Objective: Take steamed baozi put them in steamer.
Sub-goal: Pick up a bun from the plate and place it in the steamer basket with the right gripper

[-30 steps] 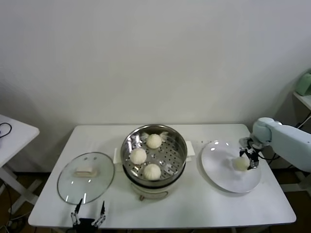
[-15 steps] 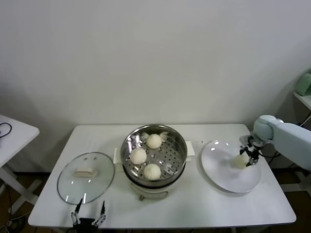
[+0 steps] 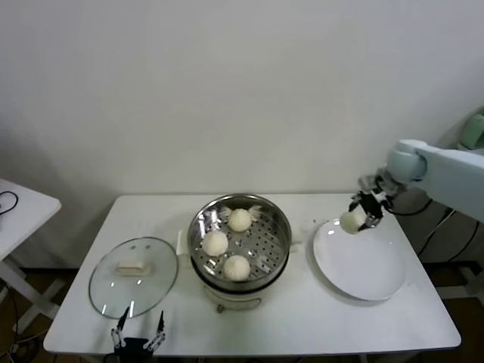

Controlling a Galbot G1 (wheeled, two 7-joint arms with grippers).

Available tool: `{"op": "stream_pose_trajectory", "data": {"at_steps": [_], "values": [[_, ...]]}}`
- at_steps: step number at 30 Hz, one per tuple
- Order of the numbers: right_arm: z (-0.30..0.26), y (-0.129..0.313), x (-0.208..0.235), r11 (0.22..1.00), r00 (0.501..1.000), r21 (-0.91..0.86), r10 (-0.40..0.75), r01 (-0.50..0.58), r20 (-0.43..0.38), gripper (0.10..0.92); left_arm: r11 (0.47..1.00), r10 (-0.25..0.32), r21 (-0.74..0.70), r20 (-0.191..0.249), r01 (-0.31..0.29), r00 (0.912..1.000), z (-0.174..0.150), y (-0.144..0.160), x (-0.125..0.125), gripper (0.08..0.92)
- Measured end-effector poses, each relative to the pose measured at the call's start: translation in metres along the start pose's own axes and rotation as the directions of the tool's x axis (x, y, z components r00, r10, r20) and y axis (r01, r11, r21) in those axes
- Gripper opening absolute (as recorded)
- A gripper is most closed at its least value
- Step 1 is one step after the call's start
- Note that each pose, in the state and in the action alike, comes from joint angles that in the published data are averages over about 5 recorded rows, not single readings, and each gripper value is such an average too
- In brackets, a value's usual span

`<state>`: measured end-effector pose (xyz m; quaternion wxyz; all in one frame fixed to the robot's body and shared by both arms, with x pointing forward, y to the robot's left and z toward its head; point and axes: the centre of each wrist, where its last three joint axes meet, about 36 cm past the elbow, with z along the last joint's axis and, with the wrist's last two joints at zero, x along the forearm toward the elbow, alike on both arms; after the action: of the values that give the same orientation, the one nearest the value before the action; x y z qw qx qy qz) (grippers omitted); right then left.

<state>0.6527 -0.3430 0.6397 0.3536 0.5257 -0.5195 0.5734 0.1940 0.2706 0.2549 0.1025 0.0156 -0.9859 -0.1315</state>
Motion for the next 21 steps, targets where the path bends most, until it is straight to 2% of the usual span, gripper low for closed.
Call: {"op": "stream_pose_trajectory", "data": {"at_steps": [5, 10, 15, 21], "values": [[-0.057, -0.009, 0.045, 0.999, 0.996, 0.009, 0.042, -0.043, 0.083, 0.634, 1.0, 0.001, 0.0, 0.005, -0.001, 1.0, -0.001, 0.0, 0.0, 0.823], [-0.112, -0.01, 0.068, 0.998, 0.988, 0.021, 0.056, -0.06, 0.145, 0.636, 1.0, 0.001, 0.002, 0.011, -0.001, 0.9999, -0.003, 0.0, 0.0, 0.823], [-0.152, -0.008, 0.067, 0.998, 0.984, 0.028, 0.053, -0.059, 0.173, 0.636, 1.0, 0.0, 0.002, 0.014, 0.0, 0.9999, -0.003, 0.001, 0.0, 0.823], [-0.183, -0.001, 0.04, 0.998, 0.984, 0.042, 0.029, -0.037, 0.178, 0.636, 1.0, -0.006, 0.003, 0.016, 0.006, 0.9999, -0.003, 0.003, -0.001, 0.823]]}}
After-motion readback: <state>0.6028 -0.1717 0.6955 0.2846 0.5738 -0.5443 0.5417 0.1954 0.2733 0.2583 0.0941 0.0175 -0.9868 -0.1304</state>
